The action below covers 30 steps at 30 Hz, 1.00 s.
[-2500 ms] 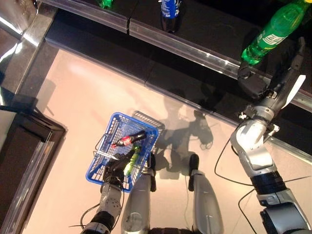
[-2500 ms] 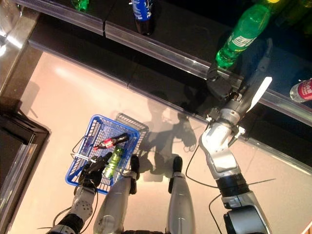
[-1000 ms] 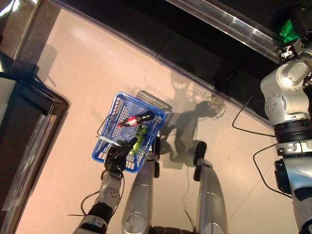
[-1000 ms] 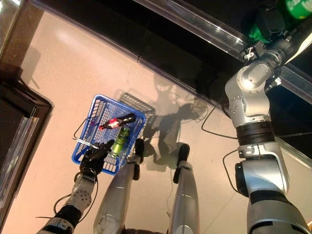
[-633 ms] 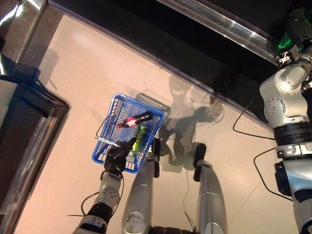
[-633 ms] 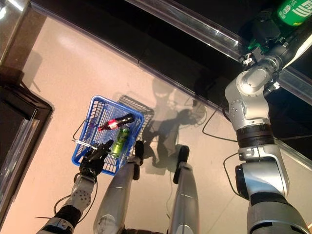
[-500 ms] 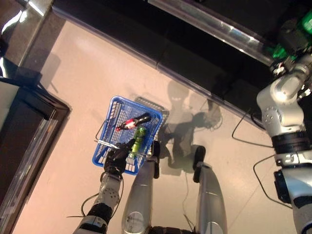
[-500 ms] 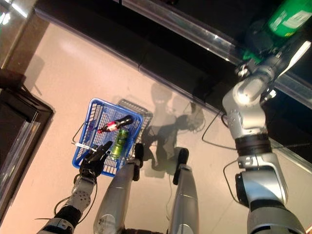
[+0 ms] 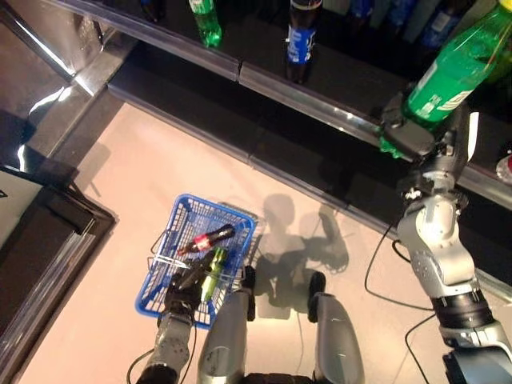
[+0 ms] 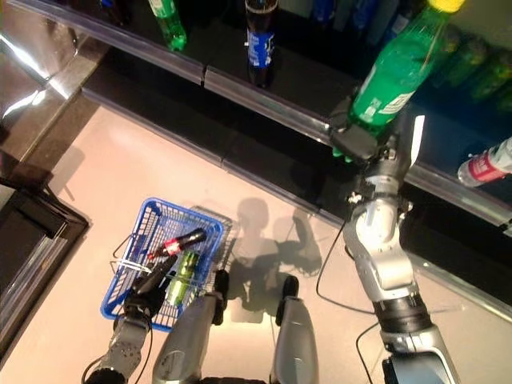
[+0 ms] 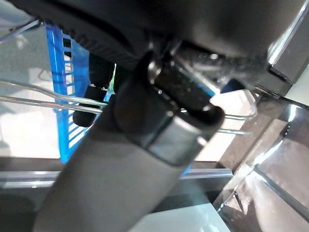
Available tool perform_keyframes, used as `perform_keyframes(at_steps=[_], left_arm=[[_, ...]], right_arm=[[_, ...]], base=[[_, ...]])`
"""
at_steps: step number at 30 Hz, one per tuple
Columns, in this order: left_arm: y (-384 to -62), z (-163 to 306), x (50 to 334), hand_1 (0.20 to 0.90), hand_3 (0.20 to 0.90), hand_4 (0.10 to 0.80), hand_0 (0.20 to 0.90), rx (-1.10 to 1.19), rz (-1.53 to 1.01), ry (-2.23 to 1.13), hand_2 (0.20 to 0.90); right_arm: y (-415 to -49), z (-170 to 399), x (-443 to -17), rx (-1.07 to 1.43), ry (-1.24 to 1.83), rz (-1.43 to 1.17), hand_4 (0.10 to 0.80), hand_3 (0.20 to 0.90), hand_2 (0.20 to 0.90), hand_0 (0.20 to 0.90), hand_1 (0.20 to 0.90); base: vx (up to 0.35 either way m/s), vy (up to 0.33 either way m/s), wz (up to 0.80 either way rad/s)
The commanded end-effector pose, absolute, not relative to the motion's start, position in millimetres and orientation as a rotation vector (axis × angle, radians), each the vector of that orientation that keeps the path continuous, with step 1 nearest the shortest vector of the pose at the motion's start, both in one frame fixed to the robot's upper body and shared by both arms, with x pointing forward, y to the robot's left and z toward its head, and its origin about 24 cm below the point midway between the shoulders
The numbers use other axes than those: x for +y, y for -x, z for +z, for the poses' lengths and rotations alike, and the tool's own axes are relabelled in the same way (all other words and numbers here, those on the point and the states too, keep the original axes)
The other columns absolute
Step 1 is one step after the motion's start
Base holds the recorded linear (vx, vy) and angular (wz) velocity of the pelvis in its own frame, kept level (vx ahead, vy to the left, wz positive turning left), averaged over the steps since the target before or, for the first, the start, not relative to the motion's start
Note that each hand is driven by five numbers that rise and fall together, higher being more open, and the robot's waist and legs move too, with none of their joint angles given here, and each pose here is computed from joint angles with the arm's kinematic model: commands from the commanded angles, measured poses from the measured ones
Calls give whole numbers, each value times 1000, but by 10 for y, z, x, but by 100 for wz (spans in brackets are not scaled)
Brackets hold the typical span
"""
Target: Pick up the drink and place into the basket.
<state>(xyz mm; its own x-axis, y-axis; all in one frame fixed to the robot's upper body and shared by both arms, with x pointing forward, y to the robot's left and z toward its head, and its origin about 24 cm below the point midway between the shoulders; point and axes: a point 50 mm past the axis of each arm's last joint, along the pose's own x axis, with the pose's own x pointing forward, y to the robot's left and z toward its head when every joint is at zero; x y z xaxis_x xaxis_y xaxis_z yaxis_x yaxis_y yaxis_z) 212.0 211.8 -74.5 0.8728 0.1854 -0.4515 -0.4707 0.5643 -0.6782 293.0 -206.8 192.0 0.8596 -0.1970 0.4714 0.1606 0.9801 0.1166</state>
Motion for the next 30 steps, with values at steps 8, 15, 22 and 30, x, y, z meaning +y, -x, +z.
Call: perform_keyframes(at_steps=[8, 15, 22, 30], left_arm=[[-2260, 194, 2142, 300, 200, 100, 300, -63, -100, 759, 300], [-2279, 615, 1894, 300, 200, 100, 300, -147, -354, 761, 300], [-2273, 1014, 1713, 300, 200, 100, 300, -235, -579, 764, 300], [-2160, 1474, 1446, 300, 200, 100, 300, -355, -929, 782, 300]], right_arm=[[-2498, 2463, -1495, -817, -134, 297, 100, 200, 300, 300, 300], [-2467, 2379, -1212, -764, -179, 412, 100, 200, 300, 300, 300], [-2480, 2346, -1038, -709, -230, 441, 100, 200, 300, 300, 300], [-2589, 2114, -830, -588, -257, 404, 100, 200, 300, 300, 300]], base=[[45, 9, 14], [-6, -4, 22], [-7, -20, 22], [22, -14, 18]])
